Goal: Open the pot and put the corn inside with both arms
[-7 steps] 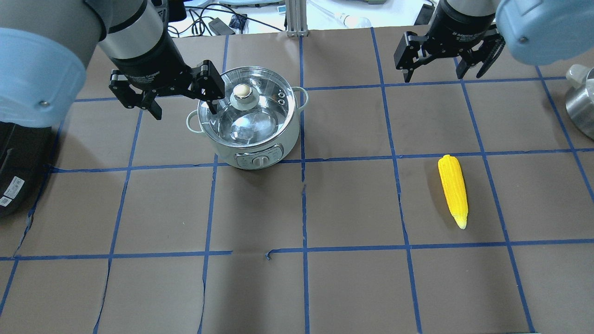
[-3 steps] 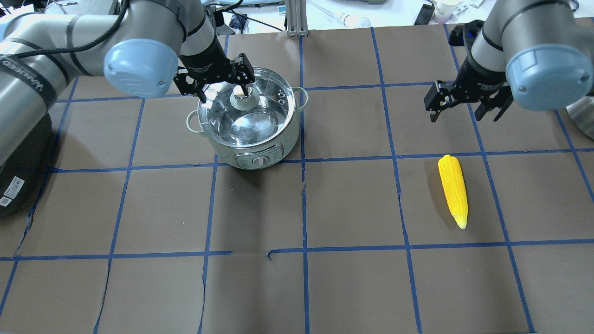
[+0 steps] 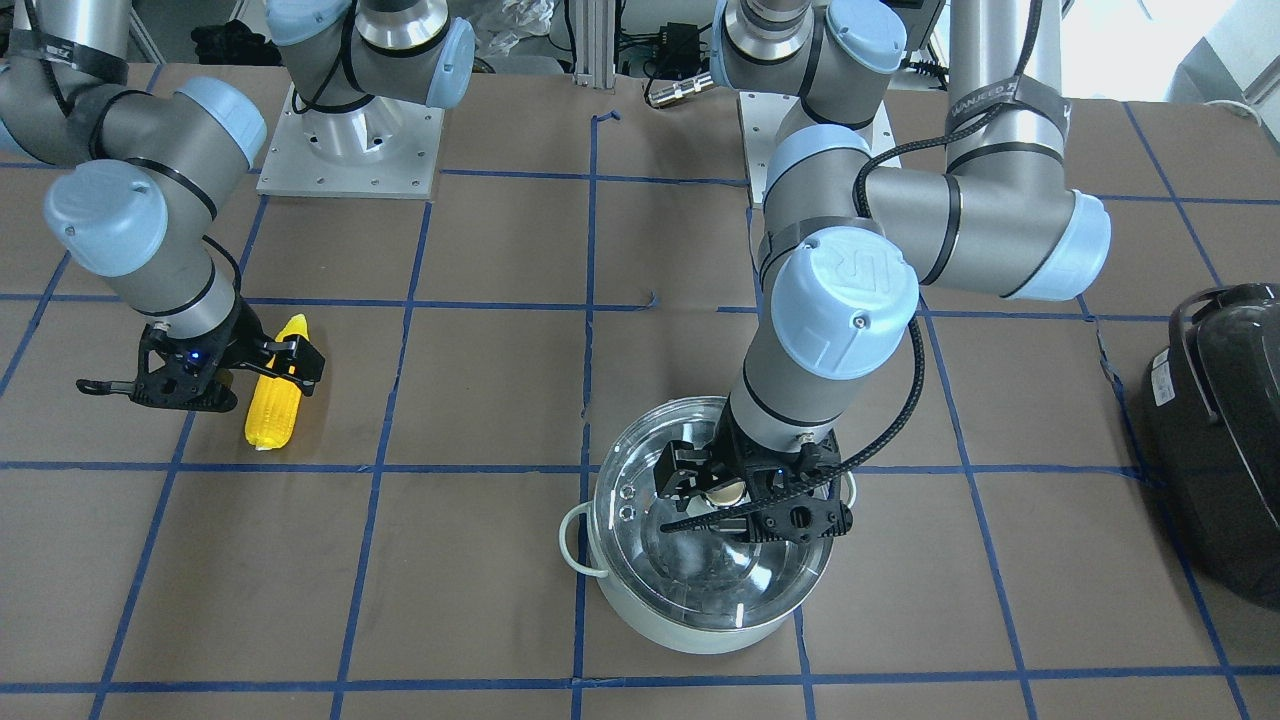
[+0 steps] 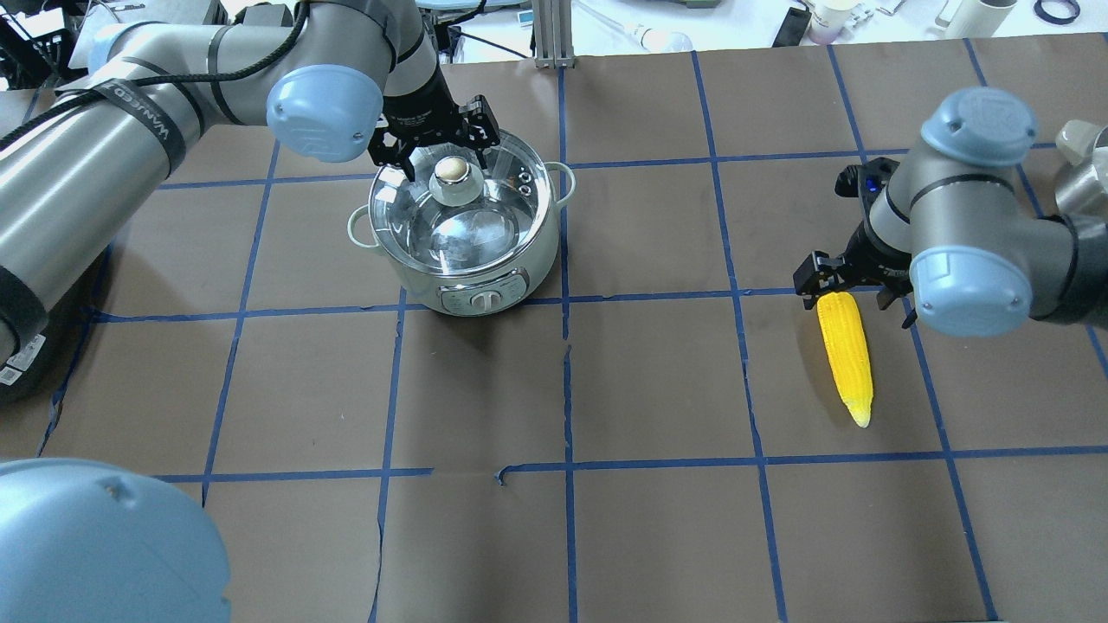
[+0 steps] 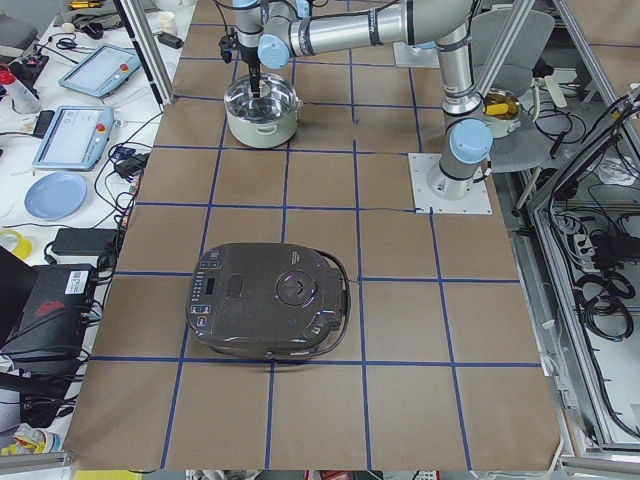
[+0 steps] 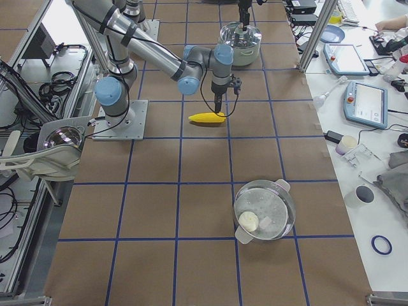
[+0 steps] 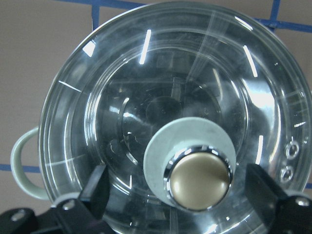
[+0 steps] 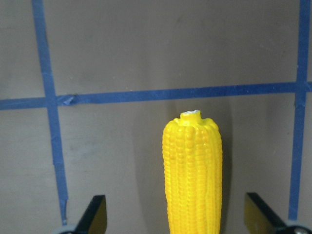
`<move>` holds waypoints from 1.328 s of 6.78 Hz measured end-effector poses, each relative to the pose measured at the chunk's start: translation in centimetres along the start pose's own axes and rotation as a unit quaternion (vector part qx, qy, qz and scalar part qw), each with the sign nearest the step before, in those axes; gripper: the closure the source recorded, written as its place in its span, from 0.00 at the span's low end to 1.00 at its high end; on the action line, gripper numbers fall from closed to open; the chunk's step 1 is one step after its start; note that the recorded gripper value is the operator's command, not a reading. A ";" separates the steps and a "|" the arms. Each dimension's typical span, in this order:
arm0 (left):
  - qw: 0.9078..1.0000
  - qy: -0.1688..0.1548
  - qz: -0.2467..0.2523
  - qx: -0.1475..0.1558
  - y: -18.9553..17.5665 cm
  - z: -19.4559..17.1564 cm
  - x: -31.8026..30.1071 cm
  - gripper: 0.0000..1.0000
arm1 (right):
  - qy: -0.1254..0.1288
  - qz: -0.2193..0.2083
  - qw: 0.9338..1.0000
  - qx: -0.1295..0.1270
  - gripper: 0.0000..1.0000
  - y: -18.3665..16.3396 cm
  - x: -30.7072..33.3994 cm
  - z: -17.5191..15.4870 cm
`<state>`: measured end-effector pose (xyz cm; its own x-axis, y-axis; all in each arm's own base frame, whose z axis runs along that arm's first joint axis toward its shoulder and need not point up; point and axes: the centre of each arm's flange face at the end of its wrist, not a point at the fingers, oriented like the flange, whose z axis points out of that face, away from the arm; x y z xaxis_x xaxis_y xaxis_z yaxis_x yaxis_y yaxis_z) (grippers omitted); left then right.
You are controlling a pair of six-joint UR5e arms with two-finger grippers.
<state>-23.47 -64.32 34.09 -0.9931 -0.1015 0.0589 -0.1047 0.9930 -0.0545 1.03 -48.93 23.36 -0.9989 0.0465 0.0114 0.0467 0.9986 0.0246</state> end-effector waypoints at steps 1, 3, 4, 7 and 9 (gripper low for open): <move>1.000 -0.004 0.005 -0.001 0.1 0.3 0.4 0.78 | 0.000 -0.006 1.000 0.001 0.00 0.4 0.6 1.7; 1.000 -0.005 0.020 0.001 0.1 0.3 0.6 1.00 | -0.002 -0.010 1.000 -0.002 0.00 0.3 1.0 3.5; 1.000 -0.005 0.024 0.002 0.1 0.0 0.6 1.00 | -0.002 -0.011 1.000 -0.003 0.13 0.3 1.0 3.9; 0.998 -0.010 0.041 0.037 -0.8 -3.7 -0.3 1.00 | 0.002 -0.013 1.000 -0.011 0.82 0.3 1.1 4.5; 0.996 -0.021 0.073 0.042 -3.3 -5.2 -5.9 1.00 | 0.004 -0.009 1.000 -0.012 0.92 0.0 1.1 3.9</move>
<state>-16.95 -66.71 39.11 -0.9993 0.0386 0.0034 0.0377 0.9889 -0.1438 -0.09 -48.76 19.44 -0.9994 0.0282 0.0186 0.0291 0.9984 0.0482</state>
